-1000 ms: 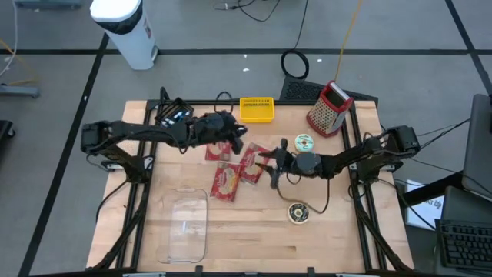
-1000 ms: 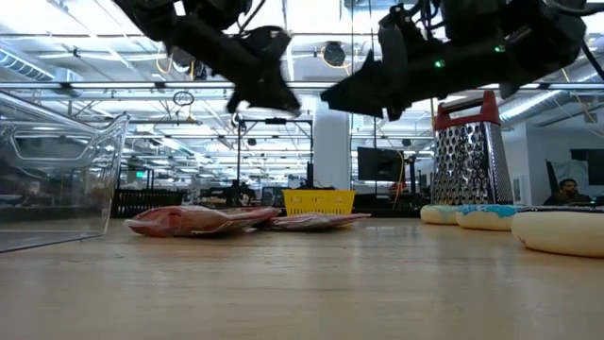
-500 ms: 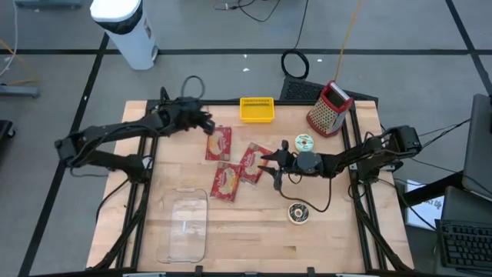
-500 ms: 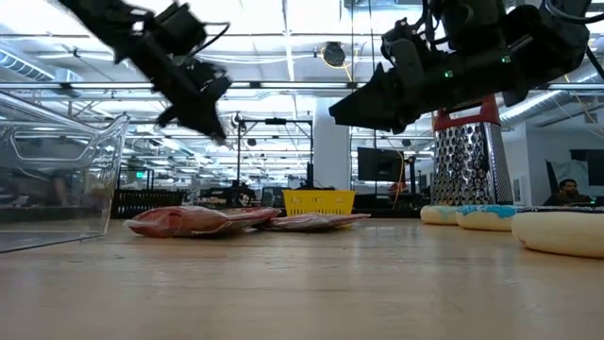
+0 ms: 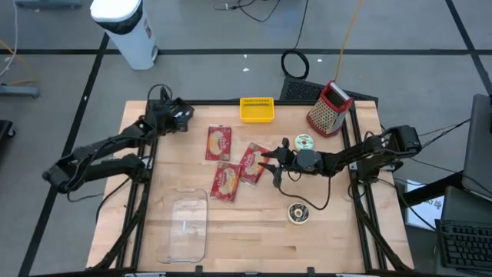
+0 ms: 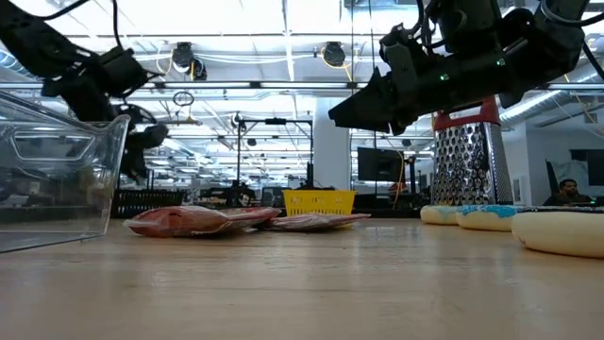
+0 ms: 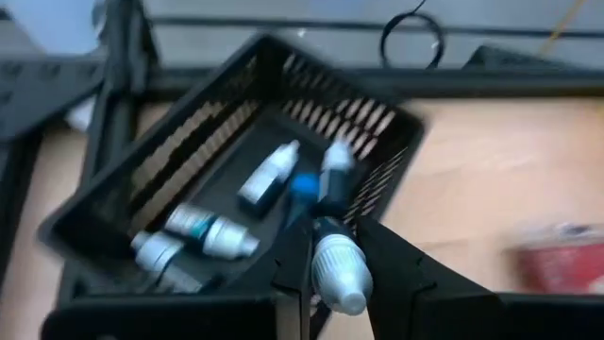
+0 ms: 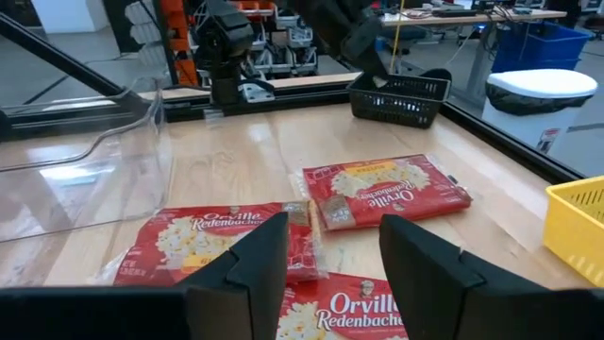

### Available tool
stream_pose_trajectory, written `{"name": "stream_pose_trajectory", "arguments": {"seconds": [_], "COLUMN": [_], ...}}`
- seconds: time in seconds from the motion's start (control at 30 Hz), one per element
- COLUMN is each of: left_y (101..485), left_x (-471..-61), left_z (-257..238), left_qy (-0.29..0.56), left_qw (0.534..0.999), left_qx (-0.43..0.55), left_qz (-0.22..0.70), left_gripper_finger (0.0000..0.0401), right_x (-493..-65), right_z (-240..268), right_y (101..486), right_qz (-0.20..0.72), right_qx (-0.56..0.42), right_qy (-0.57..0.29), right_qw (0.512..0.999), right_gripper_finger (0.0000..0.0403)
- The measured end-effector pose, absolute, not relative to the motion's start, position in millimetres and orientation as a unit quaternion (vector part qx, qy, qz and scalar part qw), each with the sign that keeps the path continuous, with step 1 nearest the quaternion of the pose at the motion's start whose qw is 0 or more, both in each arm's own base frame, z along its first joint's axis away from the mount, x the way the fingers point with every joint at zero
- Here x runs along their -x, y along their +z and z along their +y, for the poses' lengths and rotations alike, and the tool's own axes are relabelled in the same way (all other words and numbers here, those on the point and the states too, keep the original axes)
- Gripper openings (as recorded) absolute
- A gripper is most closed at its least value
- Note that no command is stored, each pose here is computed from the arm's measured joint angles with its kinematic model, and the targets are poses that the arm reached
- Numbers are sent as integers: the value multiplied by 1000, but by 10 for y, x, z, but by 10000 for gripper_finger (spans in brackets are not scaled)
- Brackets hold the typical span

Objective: Pick & Place Food Item
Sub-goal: Put the purple food coloring bottle into the black bin, then put the light blue donut into the yellow bin

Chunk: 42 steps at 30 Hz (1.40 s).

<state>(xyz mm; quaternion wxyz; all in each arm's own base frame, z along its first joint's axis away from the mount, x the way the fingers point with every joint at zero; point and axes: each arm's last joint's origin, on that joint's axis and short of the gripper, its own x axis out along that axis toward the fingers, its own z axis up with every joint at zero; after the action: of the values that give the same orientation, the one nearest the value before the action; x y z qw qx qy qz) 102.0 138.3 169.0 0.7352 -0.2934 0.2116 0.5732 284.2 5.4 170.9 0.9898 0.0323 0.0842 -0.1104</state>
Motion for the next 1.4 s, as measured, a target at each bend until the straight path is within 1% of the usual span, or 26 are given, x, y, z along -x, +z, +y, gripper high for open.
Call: {"name": "stream_pose_trajectory", "arguments": {"seconds": [0.17,0.4,0.57,0.77,0.87,1.0,1.1,1.27,1.4], "left_y": [1594,1593,1592,1596,1642,1790,1969,2291,2484], "left_x": [-940,-928,-924,-925,-946,-968,-992,-1050,-1108], "left_z": [1386,1395,1395,1396,1402,1399,1376,1280,1199], "left_qy": [592,599,603,600,581,558,513,412,340], "left_qw": [709,705,702,706,720,737,777,858,903], "left_qx": [302,299,297,290,293,319,318,292,261], "left_qz": [235,234,235,239,241,210,178,91,27], "left_gripper_finger": [75,102,147,220,246,267,276,280,280], "right_x": [-2842,-2842,-2839,-2837,-2825,-2717,-2528,-2186,-2036], "right_z": [54,54,54,54,43,-12,-63,-134,-212], "right_y": [1708,1706,1694,1683,1654,1709,1752,1802,1745], "right_qz": [85,86,92,98,115,161,218,263,300], "right_qx": [-32,-32,-31,-31,-47,-59,-67,-123,-146], "right_qy": [-110,-110,-111,-111,-115,-136,-209,-348,-402], "right_qw": [990,990,989,988,986,976,951,891,853], "right_gripper_finger": [155,155,155,155,155,155,155,155,155]}}
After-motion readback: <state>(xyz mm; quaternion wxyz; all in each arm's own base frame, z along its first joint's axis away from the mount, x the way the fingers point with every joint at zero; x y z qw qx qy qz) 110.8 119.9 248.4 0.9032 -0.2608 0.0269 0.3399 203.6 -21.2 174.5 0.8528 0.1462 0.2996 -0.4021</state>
